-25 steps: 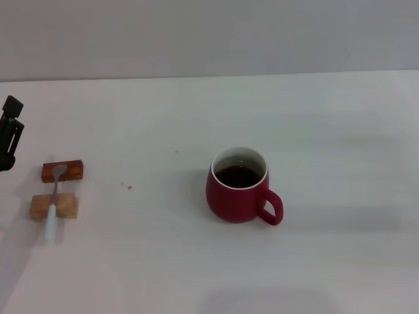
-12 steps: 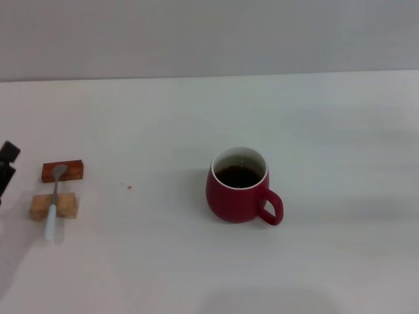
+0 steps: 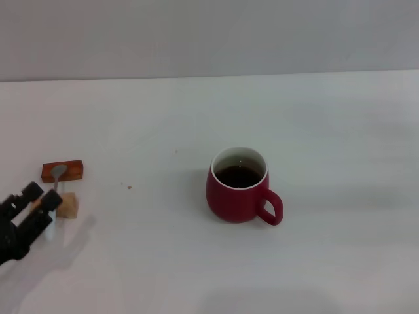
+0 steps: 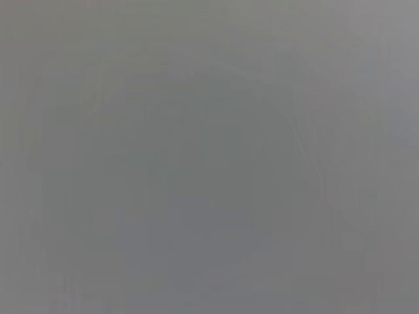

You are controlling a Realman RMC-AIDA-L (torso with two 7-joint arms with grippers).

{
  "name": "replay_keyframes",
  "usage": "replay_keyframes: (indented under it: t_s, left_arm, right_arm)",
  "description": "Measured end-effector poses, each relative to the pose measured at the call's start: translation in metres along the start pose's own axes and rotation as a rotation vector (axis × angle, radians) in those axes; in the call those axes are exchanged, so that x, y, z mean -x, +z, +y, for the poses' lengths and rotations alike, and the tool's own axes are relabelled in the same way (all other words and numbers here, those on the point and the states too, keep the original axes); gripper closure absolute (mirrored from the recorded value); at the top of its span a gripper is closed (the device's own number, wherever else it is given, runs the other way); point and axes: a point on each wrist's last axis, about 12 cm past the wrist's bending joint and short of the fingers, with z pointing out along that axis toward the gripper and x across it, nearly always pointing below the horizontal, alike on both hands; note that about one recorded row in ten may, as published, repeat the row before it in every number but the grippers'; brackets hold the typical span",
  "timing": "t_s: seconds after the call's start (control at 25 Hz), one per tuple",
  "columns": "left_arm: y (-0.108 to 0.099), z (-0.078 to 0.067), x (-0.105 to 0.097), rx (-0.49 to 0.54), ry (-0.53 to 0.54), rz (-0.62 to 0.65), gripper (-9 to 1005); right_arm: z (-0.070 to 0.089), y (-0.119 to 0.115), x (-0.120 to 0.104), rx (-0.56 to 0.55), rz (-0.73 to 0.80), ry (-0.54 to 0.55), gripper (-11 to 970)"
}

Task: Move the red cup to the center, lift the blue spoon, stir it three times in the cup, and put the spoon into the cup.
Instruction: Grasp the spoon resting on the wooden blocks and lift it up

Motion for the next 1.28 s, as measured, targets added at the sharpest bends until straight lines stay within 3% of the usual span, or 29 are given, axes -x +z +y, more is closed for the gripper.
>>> replay_keyframes:
  t_s: [0.44,0.96,1.28]
  left_arm:
    - [-0.028,0.006,-0.009,0.116,-0.001,0.059,481]
    - [-0.029,-0.008,-0.029,0.13,0.068,0.084,492]
    - [-0.024,-0.007,-0.043,0.204,0.107,0.135,496]
  right_arm:
    - [0.011,0.006,-0.002,0.014,0.017,-0.005,453]
    - [0.022,0.021,0.004,0.036,0.01,-0.014,454]
    - [0.027,0.028,0.008,0.05,-0.004,-0.012,453]
